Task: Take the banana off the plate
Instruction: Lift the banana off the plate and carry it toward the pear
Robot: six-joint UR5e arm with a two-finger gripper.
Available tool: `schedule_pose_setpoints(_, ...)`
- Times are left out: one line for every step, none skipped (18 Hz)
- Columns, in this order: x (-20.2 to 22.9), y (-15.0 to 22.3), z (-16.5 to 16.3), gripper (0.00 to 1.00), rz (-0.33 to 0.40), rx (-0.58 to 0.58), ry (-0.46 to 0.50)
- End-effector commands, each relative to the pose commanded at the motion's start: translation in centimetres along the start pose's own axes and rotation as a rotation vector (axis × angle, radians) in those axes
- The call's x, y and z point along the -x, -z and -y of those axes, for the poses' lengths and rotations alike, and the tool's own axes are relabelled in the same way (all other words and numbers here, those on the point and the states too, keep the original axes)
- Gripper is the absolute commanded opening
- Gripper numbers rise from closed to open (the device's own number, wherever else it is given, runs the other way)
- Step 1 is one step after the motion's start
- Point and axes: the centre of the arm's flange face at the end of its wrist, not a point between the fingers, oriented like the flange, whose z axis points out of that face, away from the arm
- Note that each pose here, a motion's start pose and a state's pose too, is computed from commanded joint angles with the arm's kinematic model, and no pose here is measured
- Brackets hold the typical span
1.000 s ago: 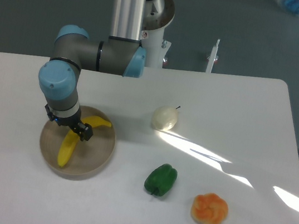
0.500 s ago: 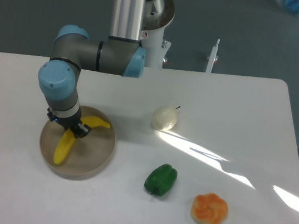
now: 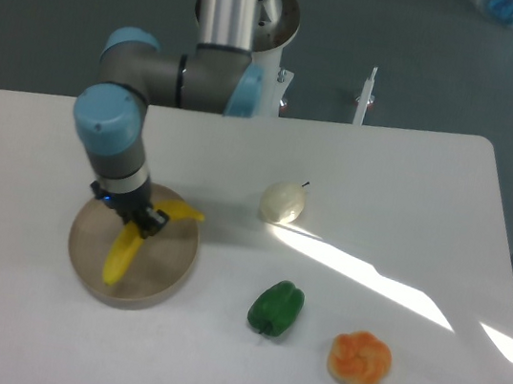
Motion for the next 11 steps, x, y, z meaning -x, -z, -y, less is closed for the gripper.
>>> schedule_pose_setpoints(2.2, 0.8, -1.1, 0.17, 0.014, -0.009, -0.007)
schedule_pose_setpoints(4.5, 1.6, -2.5, 0.17, 0.027, -0.017, -0.006)
schedule_pose_setpoints(6.7, 2.4, -3.8, 0.17, 0.043, -0.024, -0.010)
schedule_pose_setpoints(8.8, 3.0, -5.1, 0.17, 0.054, -0.029, -0.012)
schedule_pose_setpoints(10.6, 3.2, -6.0, 0.17, 0.066, -0.026, -0.013)
schedule_pose_setpoints(12.0, 3.5, -6.9, 0.17, 0.073, -0.025, -0.011)
schedule_pose_setpoints(13.4, 3.6, -7.8, 0.17, 0.077, -0.027, -0.013)
schedule_pose_setpoints(15.0, 3.9, -8.8, 0.17, 0.085, -0.028, -0.016)
schedule_pose_setpoints(15.9, 4.3, -9.3, 0.17, 0.095, -0.031, -0.027)
schedule_pose_setpoints(16.7, 5.0, -9.3, 0.17, 0.110, -0.035, -0.034)
schedule_pose_setpoints(17.8, 5.2, -9.7, 0.17, 0.119, -0.034, -0.029)
